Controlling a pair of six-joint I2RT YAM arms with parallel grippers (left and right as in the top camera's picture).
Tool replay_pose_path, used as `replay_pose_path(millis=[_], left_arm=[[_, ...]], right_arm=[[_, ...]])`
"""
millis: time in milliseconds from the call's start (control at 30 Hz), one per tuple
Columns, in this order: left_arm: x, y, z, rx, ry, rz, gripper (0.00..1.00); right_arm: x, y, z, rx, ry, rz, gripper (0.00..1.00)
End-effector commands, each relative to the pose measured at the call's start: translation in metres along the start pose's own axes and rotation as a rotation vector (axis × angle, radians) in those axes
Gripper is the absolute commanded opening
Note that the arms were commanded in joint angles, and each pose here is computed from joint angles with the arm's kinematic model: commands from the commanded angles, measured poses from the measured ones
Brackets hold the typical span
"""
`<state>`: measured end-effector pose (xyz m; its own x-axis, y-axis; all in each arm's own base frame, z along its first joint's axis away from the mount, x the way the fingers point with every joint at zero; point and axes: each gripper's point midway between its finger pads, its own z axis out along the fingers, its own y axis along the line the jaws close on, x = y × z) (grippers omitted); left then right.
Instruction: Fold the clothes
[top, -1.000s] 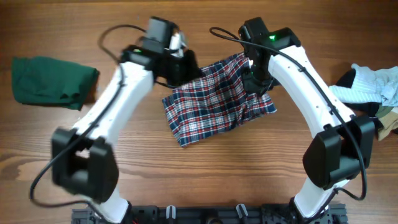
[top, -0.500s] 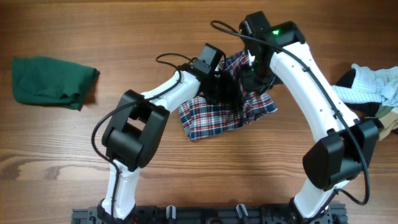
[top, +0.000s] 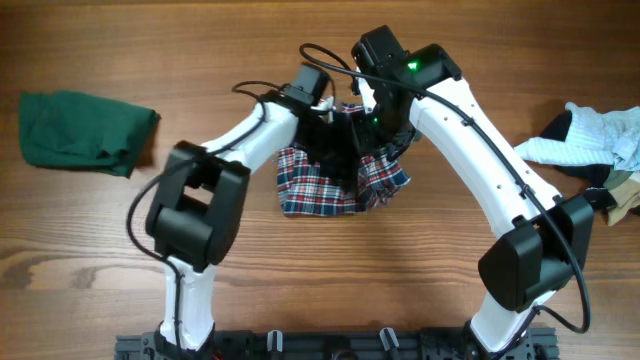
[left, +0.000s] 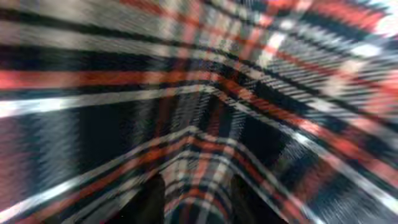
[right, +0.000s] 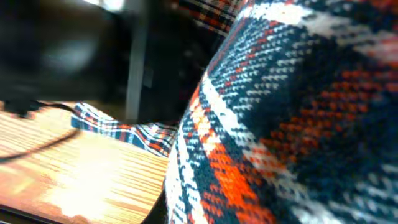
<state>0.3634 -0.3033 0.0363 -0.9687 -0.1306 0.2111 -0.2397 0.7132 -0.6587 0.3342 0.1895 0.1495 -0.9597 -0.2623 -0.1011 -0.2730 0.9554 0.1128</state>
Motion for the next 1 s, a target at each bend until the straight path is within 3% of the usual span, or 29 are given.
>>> replay_pose_path(millis=[0, 133, 333, 400, 567, 600, 633, 833, 867, 967], left_arm=[[-0.013, -0.021, -0.053, 0.067, -0.085, 0.079, 0.36], [-0.022, -0.033, -0.105, 0.112, -0.183, 0.085, 0.37], [-0.045, 0.011, -0.232, 0.052, -0.466, -0.039, 0.36], [-0.039, 0.021, -0.276, 0.049, -0.553, -0.041, 0.38], [-0.016, 0.036, -0.314, 0.006, -0.617, -0.052, 0.39], [-0.014, 0.037, -0.316, -0.002, -0.623, -0.05, 0.39], [-0.013, 0.036, -0.317, -0.007, -0.626, -0.034, 0.39], [-0.011, 0.038, -0.317, -0.022, -0.628, -0.038, 0.42], [-0.011, 0.037, -0.317, -0.022, -0.626, -0.036, 0.44], [-0.007, 0.025, -0.302, -0.029, -0.593, 0.027, 0.43]], right_arm=[[-0.005, 0.01, -0.018, -0.037, -0.056, -0.007, 0.05], [-0.011, 0.011, -0.018, -0.042, -0.079, -0.013, 0.05], [-0.02, 0.029, 0.01, -0.048, -0.056, -0.055, 0.05], [-0.021, 0.045, 0.027, -0.051, -0.041, -0.094, 0.06], [-0.011, 0.09, 0.087, -0.049, 0.041, -0.196, 0.07], [-0.007, 0.103, 0.099, -0.066, 0.057, -0.22, 0.36], [-0.004, 0.109, 0.102, -0.069, 0.063, -0.234, 0.5], [-0.049, 0.09, 0.003, -0.149, -0.203, -0.135, 0.7], [-0.053, 0.079, -0.011, -0.165, -0.23, -0.108, 0.7], [-0.043, 0.051, -0.012, -0.145, -0.17, -0.048, 0.43]])
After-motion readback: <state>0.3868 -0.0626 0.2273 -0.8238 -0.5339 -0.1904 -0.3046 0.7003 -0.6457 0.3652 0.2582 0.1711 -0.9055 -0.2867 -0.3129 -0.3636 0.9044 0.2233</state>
